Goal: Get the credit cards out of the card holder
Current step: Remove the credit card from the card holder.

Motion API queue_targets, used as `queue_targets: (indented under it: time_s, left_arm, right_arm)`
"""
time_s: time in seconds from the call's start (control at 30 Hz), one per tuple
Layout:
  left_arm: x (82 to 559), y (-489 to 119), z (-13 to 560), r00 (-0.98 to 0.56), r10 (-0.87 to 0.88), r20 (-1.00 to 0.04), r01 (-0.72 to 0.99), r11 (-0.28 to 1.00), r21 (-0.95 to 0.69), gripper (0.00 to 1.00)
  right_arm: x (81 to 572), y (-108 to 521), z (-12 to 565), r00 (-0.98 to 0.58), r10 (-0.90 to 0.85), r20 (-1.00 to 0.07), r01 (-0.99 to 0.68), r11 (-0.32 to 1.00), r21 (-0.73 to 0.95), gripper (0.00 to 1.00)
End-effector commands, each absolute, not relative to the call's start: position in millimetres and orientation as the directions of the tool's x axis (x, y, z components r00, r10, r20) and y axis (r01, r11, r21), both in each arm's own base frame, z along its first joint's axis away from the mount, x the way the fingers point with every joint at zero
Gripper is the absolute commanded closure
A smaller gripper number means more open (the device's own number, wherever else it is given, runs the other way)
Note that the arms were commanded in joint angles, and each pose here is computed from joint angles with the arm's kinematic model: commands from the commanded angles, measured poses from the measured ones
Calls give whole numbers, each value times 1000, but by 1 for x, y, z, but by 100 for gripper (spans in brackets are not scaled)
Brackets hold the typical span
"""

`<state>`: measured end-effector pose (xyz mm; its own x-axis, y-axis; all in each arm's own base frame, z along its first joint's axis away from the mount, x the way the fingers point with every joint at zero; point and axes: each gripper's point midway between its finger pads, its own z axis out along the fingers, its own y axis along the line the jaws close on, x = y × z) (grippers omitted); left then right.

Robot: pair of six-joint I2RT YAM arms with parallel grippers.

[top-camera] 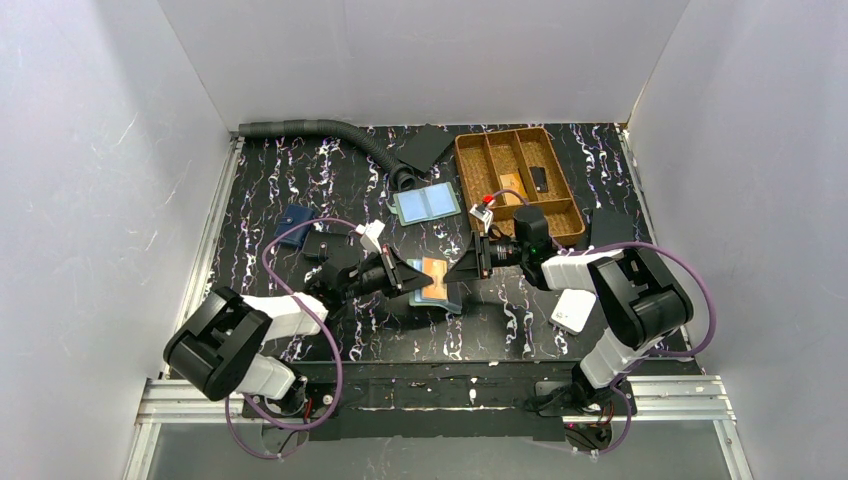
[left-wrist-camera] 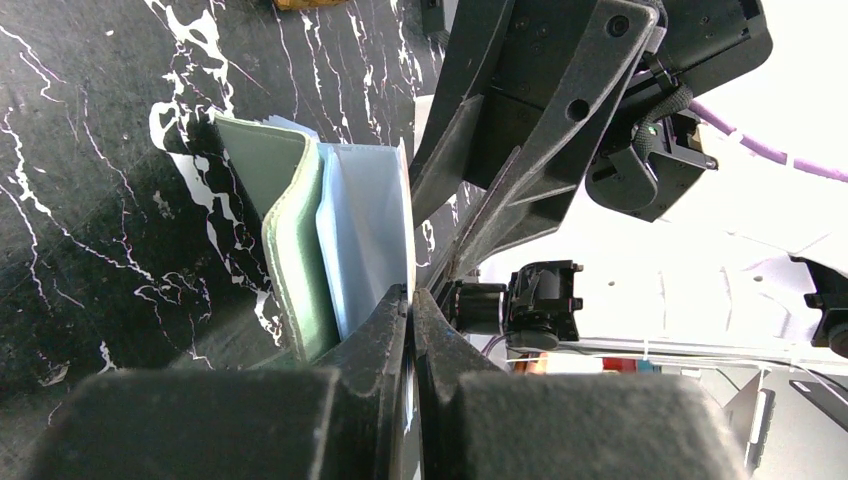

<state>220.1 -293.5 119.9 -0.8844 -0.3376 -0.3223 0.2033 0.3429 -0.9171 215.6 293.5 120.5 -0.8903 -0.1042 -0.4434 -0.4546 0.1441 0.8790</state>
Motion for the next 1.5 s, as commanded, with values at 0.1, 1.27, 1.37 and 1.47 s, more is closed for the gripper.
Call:
queue_targets:
  time_s: [0.1, 1.27, 1.37, 1.47]
  left_arm:
    - [219, -300, 134, -878, -337, -341, 253, 278, -927, 100]
    - [217, -310, 131, -901, -304, -310, 244, 236, -941, 100]
    - [217, -311, 131, -902, -302, -307, 243, 232, -942, 100]
    - [217, -311, 130, -904, -303, -303, 238, 232, -943, 100]
  right_arm:
    - [215, 297, 126, -879, -114, -462, -473, 101, 875, 64]
    - [216, 298, 120, -894, -121, -432, -444, 110, 889, 68]
    - [216, 298, 121, -892, -121, -436, -448, 108, 888, 70]
    - [216, 298, 122, -891, -124, -437, -450, 103, 887, 79]
